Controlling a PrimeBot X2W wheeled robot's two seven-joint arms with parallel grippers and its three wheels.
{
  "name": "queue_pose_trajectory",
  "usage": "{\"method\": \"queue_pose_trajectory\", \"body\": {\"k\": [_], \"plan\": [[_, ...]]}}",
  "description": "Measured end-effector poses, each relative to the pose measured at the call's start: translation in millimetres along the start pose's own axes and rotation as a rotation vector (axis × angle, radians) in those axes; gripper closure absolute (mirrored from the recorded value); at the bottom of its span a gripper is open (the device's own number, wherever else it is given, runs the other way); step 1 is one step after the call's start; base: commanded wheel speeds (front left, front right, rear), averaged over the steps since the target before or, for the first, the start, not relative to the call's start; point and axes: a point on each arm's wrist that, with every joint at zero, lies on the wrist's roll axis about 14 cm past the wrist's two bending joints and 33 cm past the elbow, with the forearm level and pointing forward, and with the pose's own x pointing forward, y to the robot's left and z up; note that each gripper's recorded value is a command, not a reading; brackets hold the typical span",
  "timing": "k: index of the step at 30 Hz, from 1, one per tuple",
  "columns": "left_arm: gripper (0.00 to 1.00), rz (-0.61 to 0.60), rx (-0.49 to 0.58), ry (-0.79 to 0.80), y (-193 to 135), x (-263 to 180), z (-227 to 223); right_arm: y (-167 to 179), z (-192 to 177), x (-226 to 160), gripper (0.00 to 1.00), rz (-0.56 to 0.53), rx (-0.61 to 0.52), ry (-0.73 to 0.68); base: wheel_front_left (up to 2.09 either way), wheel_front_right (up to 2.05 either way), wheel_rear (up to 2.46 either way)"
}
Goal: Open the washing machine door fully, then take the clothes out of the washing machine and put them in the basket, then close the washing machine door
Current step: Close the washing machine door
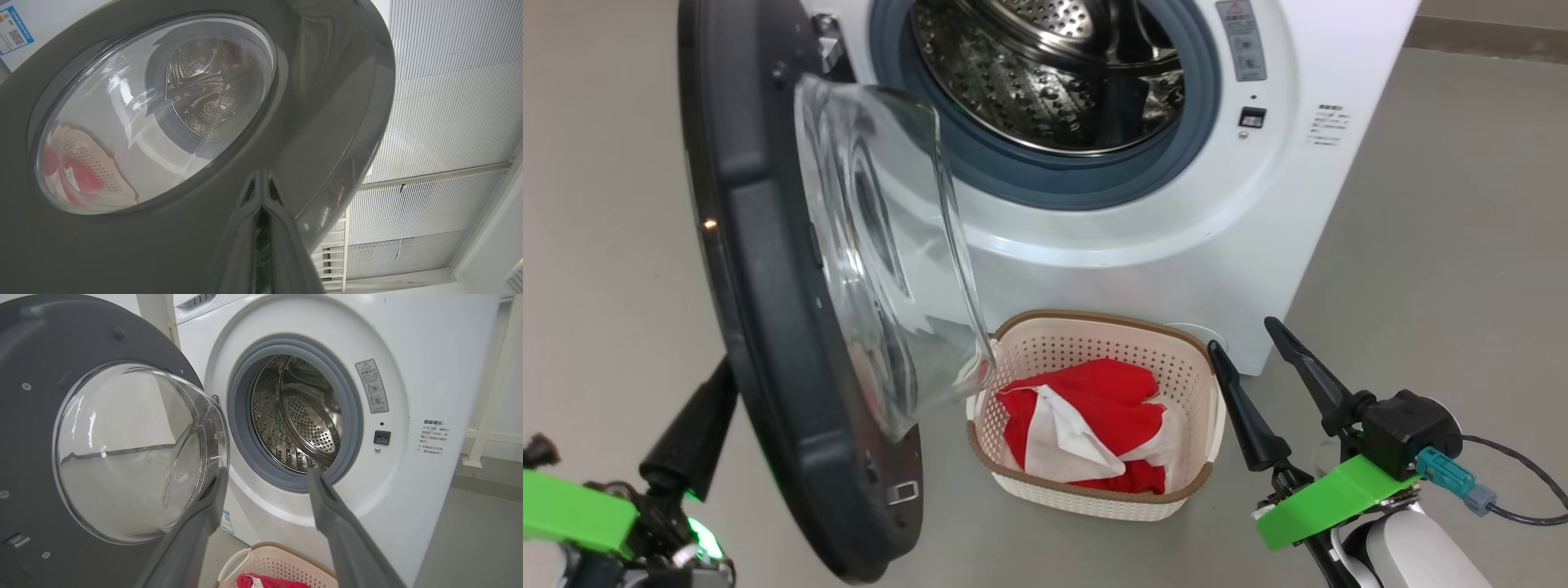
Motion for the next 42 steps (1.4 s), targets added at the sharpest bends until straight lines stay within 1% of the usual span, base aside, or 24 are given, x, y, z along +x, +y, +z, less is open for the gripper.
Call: {"method": "queue_pose_trajectory", "body": {"k": [5, 17, 24, 25, 26, 27, 28, 29, 31, 32, 36, 38, 40, 42], "plan": [[1.0, -0.019, -0.047, 0.023, -0.7, 0.5, -13.8, -6.0, 3.8, -6.7, 0.0, -0.027, -0.003, -0.008, 0.0, 0.0, 0.0], [1.0, -0.027, -0.096, 0.079, 2.6, 6.2, -40.5, -19.1, 8.0, -23.2, 0.0, -0.084, -0.008, -0.014, 0.0, 0.0, 0.0], [1.0, -0.049, -0.123, 0.07, -1.5, 8.7, -42.0, -22.3, 7.3, -30.7, 0.0, -0.101, -0.01, -0.01, 0.0, 0.0, 0.0], [0.75, -0.051, -0.122, 0.059, -1.6, 8.8, -39.9, -22.7, 6.5, -31.8, 0.0, -0.103, -0.01, -0.007, 0.0, 0.0, 0.0], [0.55, -0.056, -0.12, 0.051, -2.0, 8.8, -38.1, -23.0, 6.7, -32.2, 0.0, -0.105, -0.01, -0.008, 0.0, 0.0, 0.0], [0.15, -0.06, -0.115, 0.041, -2.2, 8.7, -36.0, -23.2, 6.8, -32.5, 0.0, -0.106, -0.01, -0.008, 0.0, 0.0, 0.0], [0.0, -0.063, -0.103, 0.03, -2.2, 8.4, -33.3, -23.4, 6.7, -32.6, 0.0, -0.107, -0.01, -0.008, 0.0, 0.0, 0.0], [0.0, -0.061, -0.086, 0.006, -0.8, 7.7, -28.4, -23.3, 6.6, -32.6, 0.0, -0.106, -0.01, -0.007, 0.0, 0.0, 0.0], [0.0, -0.041, -0.024, -0.1, 5.2, 5.1, -8.5, -23.3, 5.8, -32.8, 0.0, -0.106, -0.009, -0.005, 0.0, 0.0, 0.0], [0.0, -0.028, 0.027, -0.141, 8.0, 4.1, -0.1, -23.2, 5.3, -32.8, 0.0, -0.106, -0.008, -0.004, 0.0, 0.0, 0.0], [0.0, 0.012, 0.405, -0.268, 15.3, -2.7, 23.9, -23.2, 2.9, -32.7, 0.0, -0.106, -0.001, 0.002, 0.0, 0.0, 0.0], [0.0, 0.027, 0.538, -0.343, 19.9, -6.8, 33.6, -21.7, 1.5, -32.7, 0.0, -0.103, 0.004, 0.005, 0.0, 0.0, 0.0], [0.0, 0.045, 0.736, -0.396, 23.4, -9.8, 39.0, -21.1, 0.5, -32.6, 0.0, -0.101, 0.005, 0.008, 0.0, 0.0, 0.0], [0.0, 0.049, 0.897, -0.43, 25.7, -10.8, 40.7, -19.3, -0.6, -32.2, 0.0, -0.095, 0.006, 0.011, 0.0, 0.0, 0.0]]}}
